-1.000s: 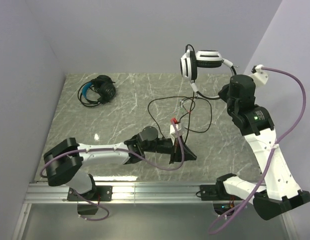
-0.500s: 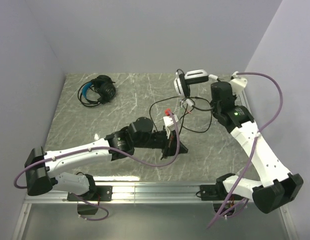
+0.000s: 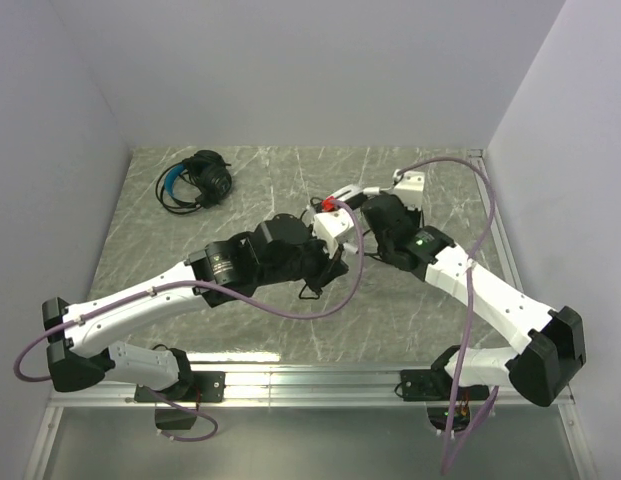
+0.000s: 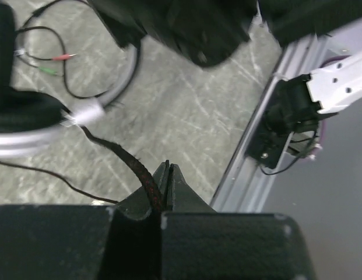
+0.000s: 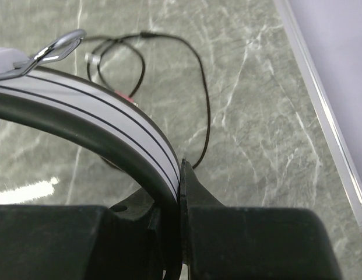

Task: Wrap the headphones

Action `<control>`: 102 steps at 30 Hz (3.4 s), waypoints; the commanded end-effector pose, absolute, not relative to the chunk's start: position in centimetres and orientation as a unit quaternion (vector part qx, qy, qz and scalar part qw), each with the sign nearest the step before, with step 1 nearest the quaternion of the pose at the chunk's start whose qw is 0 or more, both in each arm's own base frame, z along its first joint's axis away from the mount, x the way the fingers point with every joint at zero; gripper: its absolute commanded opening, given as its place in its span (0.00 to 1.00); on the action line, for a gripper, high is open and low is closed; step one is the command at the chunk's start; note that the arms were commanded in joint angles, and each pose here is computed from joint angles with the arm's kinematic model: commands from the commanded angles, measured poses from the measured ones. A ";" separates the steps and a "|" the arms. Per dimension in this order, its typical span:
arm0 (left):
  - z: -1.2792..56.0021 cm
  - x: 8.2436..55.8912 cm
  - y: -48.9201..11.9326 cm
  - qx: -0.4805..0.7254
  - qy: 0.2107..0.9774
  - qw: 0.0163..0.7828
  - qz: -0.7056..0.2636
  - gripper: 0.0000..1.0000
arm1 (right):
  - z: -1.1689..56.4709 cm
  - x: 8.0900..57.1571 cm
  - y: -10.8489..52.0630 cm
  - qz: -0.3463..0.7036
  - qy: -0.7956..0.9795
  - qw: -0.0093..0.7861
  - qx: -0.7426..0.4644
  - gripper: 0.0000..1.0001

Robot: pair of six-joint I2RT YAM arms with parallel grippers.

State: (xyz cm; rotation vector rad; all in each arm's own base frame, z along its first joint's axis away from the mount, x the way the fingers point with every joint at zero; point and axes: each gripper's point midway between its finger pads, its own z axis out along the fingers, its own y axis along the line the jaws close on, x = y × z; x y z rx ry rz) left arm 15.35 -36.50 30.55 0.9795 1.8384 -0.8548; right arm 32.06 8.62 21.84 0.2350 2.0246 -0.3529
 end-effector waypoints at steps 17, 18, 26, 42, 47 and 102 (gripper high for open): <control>33.7 20.3 -33.4 0.382 0.742 0.416 -0.362 0.02 | 21.7 25.8 18.4 0.007 0.835 0.538 -0.112 0.00; 33.1 19.7 -33.0 0.402 0.744 0.400 -0.354 0.03 | 21.6 25.2 19.2 0.028 0.838 0.530 -0.130 0.00; 31.7 19.7 -30.6 0.415 0.795 0.340 -0.285 0.04 | 21.7 25.0 15.6 -0.071 0.845 0.521 -0.092 0.00; 30.3 23.5 -28.9 0.397 0.818 0.375 -0.180 0.04 | 22.8 23.0 16.9 0.013 0.848 0.509 -0.150 0.00; 29.9 25.1 -28.0 0.417 0.807 0.396 -0.131 0.05 | 22.6 22.0 17.0 0.018 0.857 0.482 -0.183 0.00; 29.3 30.4 -36.6 0.322 0.641 0.492 -0.494 0.20 | 33.7 17.0 20.4 0.257 0.834 0.449 -0.190 0.00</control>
